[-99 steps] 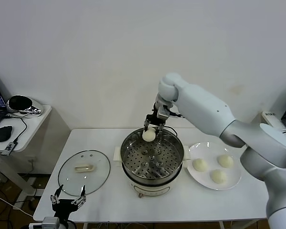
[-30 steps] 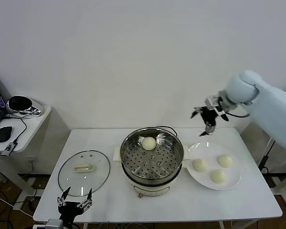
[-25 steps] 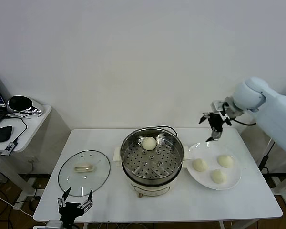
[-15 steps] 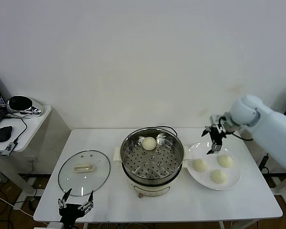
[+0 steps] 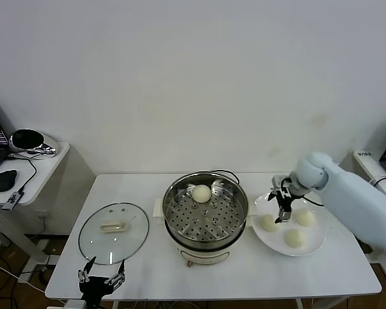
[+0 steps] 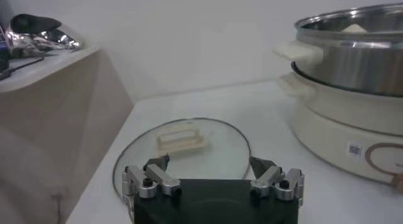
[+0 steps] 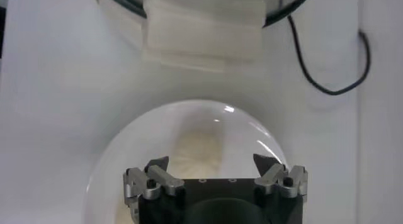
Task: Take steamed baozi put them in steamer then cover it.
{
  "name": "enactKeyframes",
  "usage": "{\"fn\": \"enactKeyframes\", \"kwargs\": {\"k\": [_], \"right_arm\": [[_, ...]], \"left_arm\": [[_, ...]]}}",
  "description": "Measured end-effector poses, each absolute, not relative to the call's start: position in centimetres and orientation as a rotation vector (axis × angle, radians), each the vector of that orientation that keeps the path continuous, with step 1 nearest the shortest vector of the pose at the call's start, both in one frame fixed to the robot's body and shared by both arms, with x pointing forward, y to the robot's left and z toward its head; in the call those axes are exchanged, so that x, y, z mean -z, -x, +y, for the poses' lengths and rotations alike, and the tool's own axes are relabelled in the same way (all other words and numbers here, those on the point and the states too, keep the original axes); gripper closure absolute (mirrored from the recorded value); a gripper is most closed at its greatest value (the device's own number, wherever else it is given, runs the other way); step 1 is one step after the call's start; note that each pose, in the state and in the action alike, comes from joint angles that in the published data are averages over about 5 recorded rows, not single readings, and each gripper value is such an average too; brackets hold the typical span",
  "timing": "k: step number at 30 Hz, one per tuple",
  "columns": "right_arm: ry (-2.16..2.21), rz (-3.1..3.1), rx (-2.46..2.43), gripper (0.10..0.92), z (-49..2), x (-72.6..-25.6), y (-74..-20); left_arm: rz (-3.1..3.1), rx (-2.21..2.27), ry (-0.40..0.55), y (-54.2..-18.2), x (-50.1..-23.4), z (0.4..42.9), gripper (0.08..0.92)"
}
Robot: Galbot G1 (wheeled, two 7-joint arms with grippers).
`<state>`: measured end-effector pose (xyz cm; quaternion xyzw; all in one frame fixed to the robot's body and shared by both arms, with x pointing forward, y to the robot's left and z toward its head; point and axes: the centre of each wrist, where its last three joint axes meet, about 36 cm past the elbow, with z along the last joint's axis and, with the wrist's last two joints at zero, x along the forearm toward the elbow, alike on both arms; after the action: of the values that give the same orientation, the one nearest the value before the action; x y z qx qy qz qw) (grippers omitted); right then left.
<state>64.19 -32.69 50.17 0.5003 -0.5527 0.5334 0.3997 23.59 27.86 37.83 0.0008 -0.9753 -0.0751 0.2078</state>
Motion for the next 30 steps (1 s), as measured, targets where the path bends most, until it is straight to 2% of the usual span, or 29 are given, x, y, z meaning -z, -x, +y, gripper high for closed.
{"fn": "enactKeyframes", "kwargs": {"k": [13, 30], "right_arm": [[-1.255, -1.348, -1.349, 0.200, -32.6, -46.7, -65.0], [-1.244, -1.329, -1.341, 0.200, -32.6, -44.6, -65.3]], "left_arm": [[-2.693, 0.203, -0.011, -23.6, -37.0, 28.0, 0.177], [-2.685, 0.205, -0.011, -23.6, -36.6, 28.1, 0.177]]}}
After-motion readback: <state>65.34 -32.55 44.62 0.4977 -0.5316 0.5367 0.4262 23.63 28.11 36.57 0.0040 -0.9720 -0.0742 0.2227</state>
